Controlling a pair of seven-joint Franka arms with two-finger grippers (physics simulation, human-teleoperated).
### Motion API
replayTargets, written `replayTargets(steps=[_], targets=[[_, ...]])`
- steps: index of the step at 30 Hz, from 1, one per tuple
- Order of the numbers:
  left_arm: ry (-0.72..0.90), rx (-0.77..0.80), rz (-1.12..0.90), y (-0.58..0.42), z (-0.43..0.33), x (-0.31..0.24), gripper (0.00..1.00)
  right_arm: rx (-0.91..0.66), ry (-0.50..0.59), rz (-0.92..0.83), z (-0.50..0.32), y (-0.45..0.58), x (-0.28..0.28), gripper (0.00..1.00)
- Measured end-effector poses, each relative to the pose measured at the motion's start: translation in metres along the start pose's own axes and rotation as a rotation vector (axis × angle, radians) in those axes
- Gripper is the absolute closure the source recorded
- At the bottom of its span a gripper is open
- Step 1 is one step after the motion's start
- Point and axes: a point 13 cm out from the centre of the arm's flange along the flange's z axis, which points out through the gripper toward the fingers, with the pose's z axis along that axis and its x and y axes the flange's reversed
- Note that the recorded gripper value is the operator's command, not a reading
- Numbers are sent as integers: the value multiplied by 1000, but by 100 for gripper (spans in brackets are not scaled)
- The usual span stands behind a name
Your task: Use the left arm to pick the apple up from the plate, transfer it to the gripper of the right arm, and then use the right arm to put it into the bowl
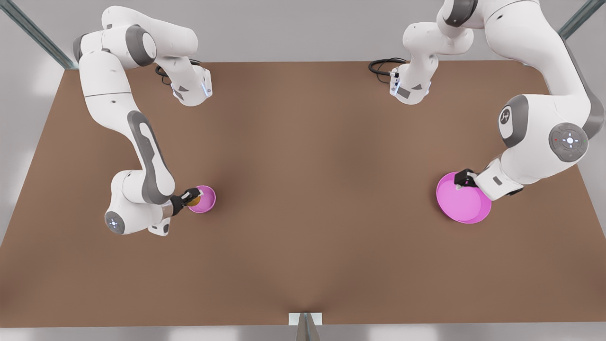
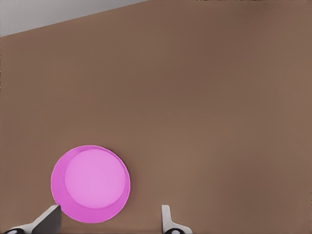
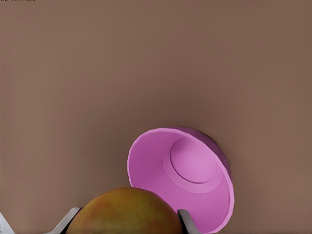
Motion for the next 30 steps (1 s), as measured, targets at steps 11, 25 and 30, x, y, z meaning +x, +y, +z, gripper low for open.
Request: replayTargets(steps=[11, 25, 30], targets=[[1, 0, -180, 0, 0, 0, 0, -2, -13, 21, 0, -3, -3, 0], [-11, 5, -262, -7, -2, -6, 0, 566, -296, 132, -343, 100, 79, 0], [-14, 6, -267, -8, -3, -6, 0, 543, -252, 300, -330, 73, 112, 0]])
